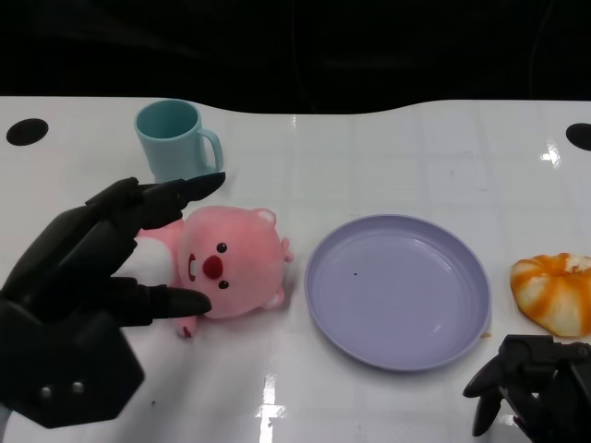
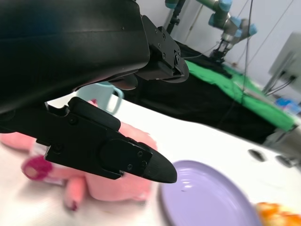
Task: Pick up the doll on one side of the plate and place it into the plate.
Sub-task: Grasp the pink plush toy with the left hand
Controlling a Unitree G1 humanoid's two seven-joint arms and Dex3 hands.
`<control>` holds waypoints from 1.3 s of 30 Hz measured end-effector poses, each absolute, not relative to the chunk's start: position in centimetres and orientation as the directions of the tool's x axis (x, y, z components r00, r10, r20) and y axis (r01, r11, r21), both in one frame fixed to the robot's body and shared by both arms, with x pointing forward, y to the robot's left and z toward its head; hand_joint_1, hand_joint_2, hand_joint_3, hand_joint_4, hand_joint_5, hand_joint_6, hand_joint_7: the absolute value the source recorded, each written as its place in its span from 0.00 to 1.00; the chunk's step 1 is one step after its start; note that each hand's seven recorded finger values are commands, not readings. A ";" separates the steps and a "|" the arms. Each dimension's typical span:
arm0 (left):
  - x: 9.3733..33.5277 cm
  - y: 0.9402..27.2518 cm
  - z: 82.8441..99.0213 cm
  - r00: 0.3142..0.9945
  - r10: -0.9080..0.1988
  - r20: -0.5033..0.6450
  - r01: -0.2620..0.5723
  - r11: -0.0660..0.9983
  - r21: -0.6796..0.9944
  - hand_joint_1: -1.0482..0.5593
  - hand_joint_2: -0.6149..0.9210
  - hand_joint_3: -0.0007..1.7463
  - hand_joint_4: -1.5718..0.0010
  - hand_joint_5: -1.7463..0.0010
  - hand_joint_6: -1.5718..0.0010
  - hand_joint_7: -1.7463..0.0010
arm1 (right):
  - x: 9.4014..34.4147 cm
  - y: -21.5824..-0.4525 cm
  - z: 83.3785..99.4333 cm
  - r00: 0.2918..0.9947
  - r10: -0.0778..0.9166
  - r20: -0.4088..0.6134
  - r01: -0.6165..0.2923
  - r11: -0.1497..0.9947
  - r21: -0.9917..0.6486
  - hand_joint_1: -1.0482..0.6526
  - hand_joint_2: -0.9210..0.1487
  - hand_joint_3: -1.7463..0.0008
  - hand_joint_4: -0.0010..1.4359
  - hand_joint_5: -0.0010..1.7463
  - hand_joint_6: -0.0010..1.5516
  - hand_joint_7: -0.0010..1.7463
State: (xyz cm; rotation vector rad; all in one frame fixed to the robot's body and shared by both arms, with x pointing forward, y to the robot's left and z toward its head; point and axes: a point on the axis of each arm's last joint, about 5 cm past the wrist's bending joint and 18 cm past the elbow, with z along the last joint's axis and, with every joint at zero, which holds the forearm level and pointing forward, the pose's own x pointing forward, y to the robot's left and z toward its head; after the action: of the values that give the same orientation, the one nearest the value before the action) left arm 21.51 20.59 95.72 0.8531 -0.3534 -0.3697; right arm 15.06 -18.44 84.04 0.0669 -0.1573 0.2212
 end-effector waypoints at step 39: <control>29.3 15.8 93.3 0.920 -0.192 -0.341 0.327 -0.102 0.940 0.16 1.00 0.01 0.98 0.91 0.94 1.00 | 14.9 -18.4 84.0 0.964 0.213 0.157 -0.225 0.973 0.061 0.02 0.00 0.83 0.79 0.70 0.75 0.46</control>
State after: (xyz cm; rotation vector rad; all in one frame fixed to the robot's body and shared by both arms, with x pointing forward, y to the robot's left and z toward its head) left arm 29.28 15.81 93.32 1.6157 0.1061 -0.4377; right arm 14.91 -18.39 83.97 0.0783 -0.1503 0.2217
